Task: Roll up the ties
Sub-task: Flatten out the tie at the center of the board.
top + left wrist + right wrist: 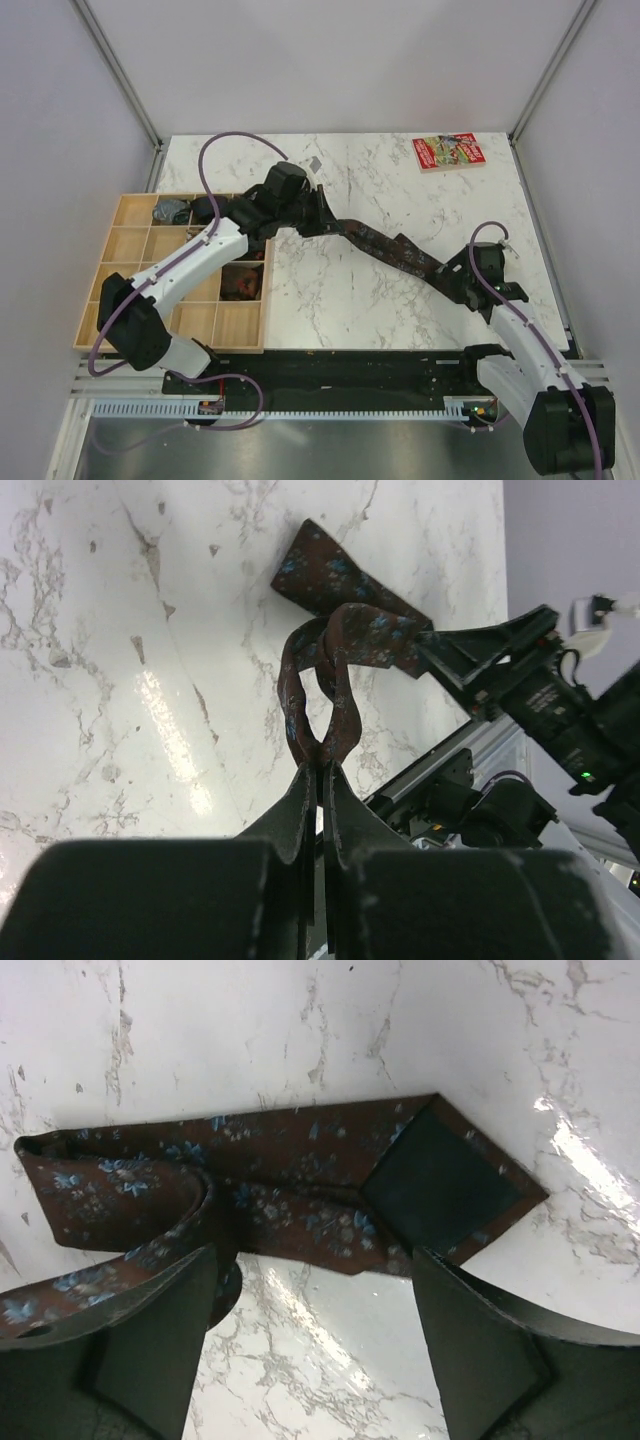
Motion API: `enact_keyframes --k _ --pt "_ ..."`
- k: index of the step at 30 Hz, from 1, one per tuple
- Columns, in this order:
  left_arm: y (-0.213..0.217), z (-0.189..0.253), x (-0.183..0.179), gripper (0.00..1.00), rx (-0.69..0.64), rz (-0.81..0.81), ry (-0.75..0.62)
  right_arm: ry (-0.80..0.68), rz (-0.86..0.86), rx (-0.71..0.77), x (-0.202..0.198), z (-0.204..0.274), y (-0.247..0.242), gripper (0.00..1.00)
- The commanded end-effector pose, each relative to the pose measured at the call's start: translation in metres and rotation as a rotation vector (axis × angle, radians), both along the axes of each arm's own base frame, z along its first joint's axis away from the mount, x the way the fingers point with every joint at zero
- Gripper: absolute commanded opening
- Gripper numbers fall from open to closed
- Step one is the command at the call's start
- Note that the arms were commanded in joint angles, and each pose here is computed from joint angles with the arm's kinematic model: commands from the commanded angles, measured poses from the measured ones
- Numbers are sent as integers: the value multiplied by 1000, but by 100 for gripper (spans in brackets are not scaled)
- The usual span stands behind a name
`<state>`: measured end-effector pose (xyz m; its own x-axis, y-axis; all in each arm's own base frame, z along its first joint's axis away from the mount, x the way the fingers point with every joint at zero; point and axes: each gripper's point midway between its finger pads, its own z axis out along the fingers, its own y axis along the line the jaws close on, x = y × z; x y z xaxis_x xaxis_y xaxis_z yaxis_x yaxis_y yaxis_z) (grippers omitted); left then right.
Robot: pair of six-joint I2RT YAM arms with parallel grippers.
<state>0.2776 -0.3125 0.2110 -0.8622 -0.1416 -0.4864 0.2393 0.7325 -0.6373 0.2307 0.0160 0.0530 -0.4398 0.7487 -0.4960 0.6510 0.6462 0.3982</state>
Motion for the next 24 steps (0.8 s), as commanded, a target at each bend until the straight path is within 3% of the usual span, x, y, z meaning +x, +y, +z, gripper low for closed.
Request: enact_keyframes --k 1,6,16,19,24 --pt "-3 37 3 2 -32 -20 -52 -58 -37 29 23 6 2 83" --pt "-6 46 9 2 -44 -14 -67 5 -70 -21 15 -5 -8 68" --pt "-8 40 11 2 -39 -15 -53 224 121 -151 8 -37 -11 65" --pt "-7 38 12 2 -37 -12 -52 280 185 -135 6 -51 -4 56" --pt "-5 38 12 2 -34 -11 -56 316 255 -142 10 -64 2 31"
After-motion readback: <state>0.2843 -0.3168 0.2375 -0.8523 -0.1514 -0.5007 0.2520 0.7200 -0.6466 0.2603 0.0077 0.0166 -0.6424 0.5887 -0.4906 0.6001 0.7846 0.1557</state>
